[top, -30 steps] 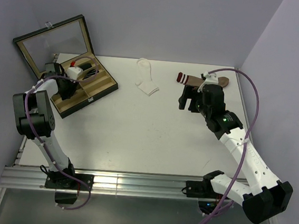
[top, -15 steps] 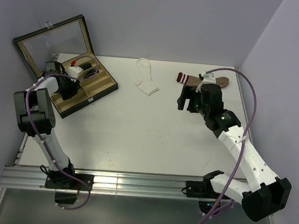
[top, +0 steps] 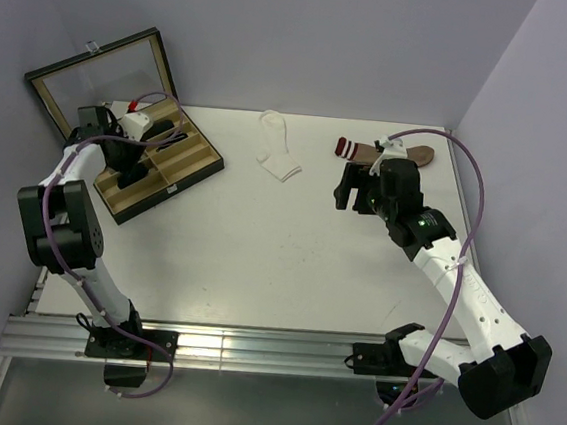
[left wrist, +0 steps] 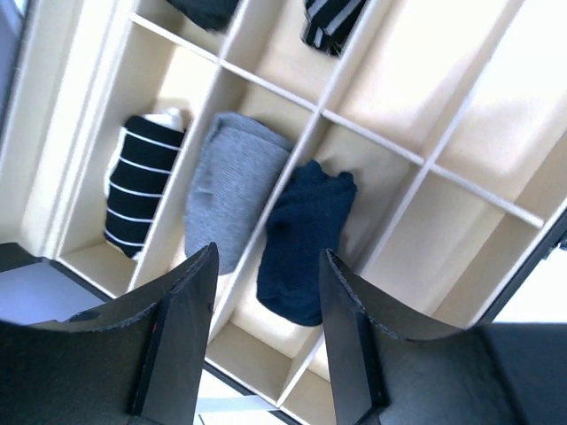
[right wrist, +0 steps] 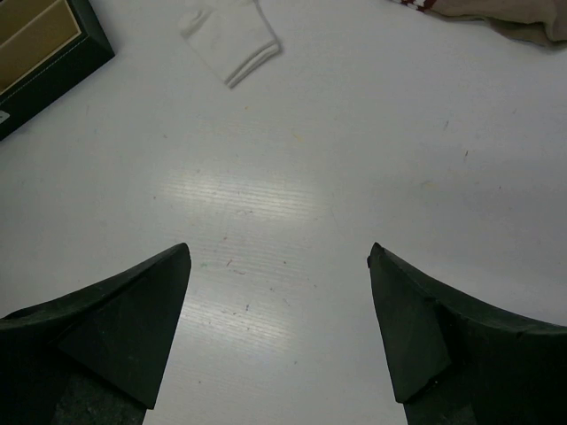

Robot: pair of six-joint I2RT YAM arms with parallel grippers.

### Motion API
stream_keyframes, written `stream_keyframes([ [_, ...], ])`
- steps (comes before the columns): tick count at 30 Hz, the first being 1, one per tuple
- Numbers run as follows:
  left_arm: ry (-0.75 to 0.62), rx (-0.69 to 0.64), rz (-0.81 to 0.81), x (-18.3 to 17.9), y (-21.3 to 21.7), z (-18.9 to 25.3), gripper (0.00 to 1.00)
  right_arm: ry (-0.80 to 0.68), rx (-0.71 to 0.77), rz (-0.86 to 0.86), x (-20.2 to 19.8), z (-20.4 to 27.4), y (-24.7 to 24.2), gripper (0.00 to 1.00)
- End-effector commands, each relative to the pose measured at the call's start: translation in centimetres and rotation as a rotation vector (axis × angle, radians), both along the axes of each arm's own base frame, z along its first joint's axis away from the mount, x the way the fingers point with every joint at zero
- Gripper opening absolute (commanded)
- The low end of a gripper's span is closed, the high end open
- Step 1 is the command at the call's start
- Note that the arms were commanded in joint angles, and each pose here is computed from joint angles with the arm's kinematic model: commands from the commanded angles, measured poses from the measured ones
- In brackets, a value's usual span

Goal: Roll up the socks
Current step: Place the sock in the storage box.

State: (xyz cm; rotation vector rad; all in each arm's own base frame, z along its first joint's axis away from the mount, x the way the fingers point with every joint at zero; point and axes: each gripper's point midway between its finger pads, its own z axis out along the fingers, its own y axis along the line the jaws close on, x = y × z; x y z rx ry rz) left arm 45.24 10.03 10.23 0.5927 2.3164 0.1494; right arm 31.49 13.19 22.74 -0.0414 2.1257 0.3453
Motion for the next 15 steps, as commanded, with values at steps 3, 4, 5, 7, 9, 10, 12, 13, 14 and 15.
stream_keyframes([
  [3, -0.118, -0.028, 0.019, 1.5, -0.4, 2.6, 0.52, -0.062, 0.056, 0.004, 0.9, 2.3, 0.6, 0.88],
  [4, -0.110, -0.051, 0.027, 1.6, -0.6, 2.0, 0.51, -0.057, 0.064, 0.011, 1.0, 2.2, 0.9, 0.87],
  [5, -0.117, -0.067, 0.022, 1.8, -0.9, 1.8, 0.49, -0.054, 0.075, 0.019, 1.0, 2.2, 1.1, 0.85],
  [7, -0.114, -0.092, 0.039, 1.9, -1.1, 1.0, 0.48, -0.041, 0.089, 0.042, 0.8, 1.9, 1.6, 0.84],
  [9, -0.104, -0.107, 0.038, 1.9, -1.3, 0.2, 0.46, -0.026, 0.094, 0.057, 0.6, 1.4, 2.0, 0.83],
  [10, -0.090, -0.119, 0.043, 1.8, -1.4, -0.4, 0.46, -0.022, 0.095, 0.058, 0.6, 1.3, 2.0, 0.82],
  [12, -0.077, -0.129, 0.044, 1.8, -1.5, -1.4, 0.44, -0.015, 0.094, 0.060, 0.5, 0.9, 2.0, 0.82],
  [13, -0.068, -0.128, 0.046, 1.6, -1.5, -1.9, 0.43, -0.017, 0.099, 0.060, 0.5, 0.9, 2.0, 0.82],
  [14, -0.059, -0.126, 0.050, 1.5, -1.5, -2.3, 0.42, -0.010, 0.100, 0.060, 0.3, 0.6, 2.0, 0.82],
  [15, -0.060, -0.125, 0.051, 1.5, -1.5, -2.5, 0.42, -0.012, 0.103, 0.062, 0.3, 0.6, 2.0, 0.82],
])
